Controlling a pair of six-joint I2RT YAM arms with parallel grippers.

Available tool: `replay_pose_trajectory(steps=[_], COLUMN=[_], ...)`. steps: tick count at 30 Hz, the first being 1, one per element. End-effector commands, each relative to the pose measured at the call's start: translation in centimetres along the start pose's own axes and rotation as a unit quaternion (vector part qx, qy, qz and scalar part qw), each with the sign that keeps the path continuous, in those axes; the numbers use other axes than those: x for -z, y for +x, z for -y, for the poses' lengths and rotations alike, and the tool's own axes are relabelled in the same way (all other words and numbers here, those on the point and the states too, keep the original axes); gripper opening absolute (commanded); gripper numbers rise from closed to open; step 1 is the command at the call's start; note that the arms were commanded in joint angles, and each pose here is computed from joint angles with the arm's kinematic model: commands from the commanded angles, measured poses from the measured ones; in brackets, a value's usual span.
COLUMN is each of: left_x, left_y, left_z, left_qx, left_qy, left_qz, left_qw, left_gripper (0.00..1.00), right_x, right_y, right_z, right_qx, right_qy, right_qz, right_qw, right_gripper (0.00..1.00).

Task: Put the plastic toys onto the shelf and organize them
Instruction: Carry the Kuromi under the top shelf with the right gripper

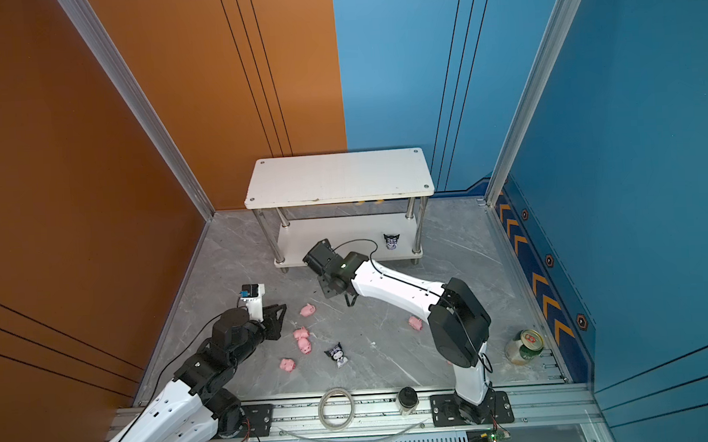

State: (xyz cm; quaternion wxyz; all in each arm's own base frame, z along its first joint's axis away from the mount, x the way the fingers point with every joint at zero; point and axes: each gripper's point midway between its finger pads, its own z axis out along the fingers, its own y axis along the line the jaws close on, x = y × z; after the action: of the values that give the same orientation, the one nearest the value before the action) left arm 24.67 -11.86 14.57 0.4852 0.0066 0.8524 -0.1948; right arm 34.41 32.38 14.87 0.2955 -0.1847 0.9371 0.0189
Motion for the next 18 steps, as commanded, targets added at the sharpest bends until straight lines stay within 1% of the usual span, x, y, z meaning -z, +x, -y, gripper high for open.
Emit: replay_pose_trajectory(steps=[1, 5, 8, 10, 12, 15, 16, 17, 18], left_x=[0.0, -0.1, -0.2, -0.3, -0.4, -0.6, -0.6, -0.7, -0.7], left_y=[0.2, 0.2, 0.2, 0.1, 0.2, 0.3, 0.4, 0.5, 0.5], left_z=[-0.1, -0.2, -0.3, -0.3, -0.3, -0.4, -0.4, -0.5, -0.4], left_qx=[-0.002, -0.001, -0.001, 0.0, 0.0, 0.0, 0.0, 0.001, 0.001], left_qy=[0.004, 0.002, 0.0, 0.0, -0.001, -0.003, -0.003, -0.004, -0.003], left_qz=[0.001, 0.0, -0.001, -0.001, -0.004, -0.008, -0.009, -0.011, -0.011], left_qw=[1.0, 1.0, 1.0, 1.0, 1.0, 1.0, 1.0, 1.0, 1.0], left_gripper=[0.29, 0.29, 0.3, 0.3, 0.3, 0.3, 0.3, 0.3, 0.3], right_x=[-1.7, -3.4, -4.8, -5.1, -6.6, -7.3, -7.1, -7.2, -7.4], right_y=[-0.3, -2.0, -2.6, -3.3, -3.0, -2.8, -3.3, -4.1, -4.2], right_z=[3.2, 4.6, 5.7, 6.4, 6.9, 6.9, 6.8, 8.2, 8.5], right_qx=[0.049, 0.059, 0.056, 0.048, 0.047, 0.043, 0.042, 0.026, 0.023], right_qy=[0.068, 0.085, 0.091, 0.091, 0.092, 0.086, 0.083, 0.09, 0.09], right_qz=[-0.023, -0.017, -0.021, -0.018, -0.026, -0.031, -0.025, -0.021, -0.02], right_qw=[0.996, 0.994, 0.994, 0.995, 0.994, 0.995, 0.995, 0.995, 0.995], right_gripper=[0.27, 0.26, 0.26, 0.25, 0.25, 0.25, 0.25, 0.25, 0.25])
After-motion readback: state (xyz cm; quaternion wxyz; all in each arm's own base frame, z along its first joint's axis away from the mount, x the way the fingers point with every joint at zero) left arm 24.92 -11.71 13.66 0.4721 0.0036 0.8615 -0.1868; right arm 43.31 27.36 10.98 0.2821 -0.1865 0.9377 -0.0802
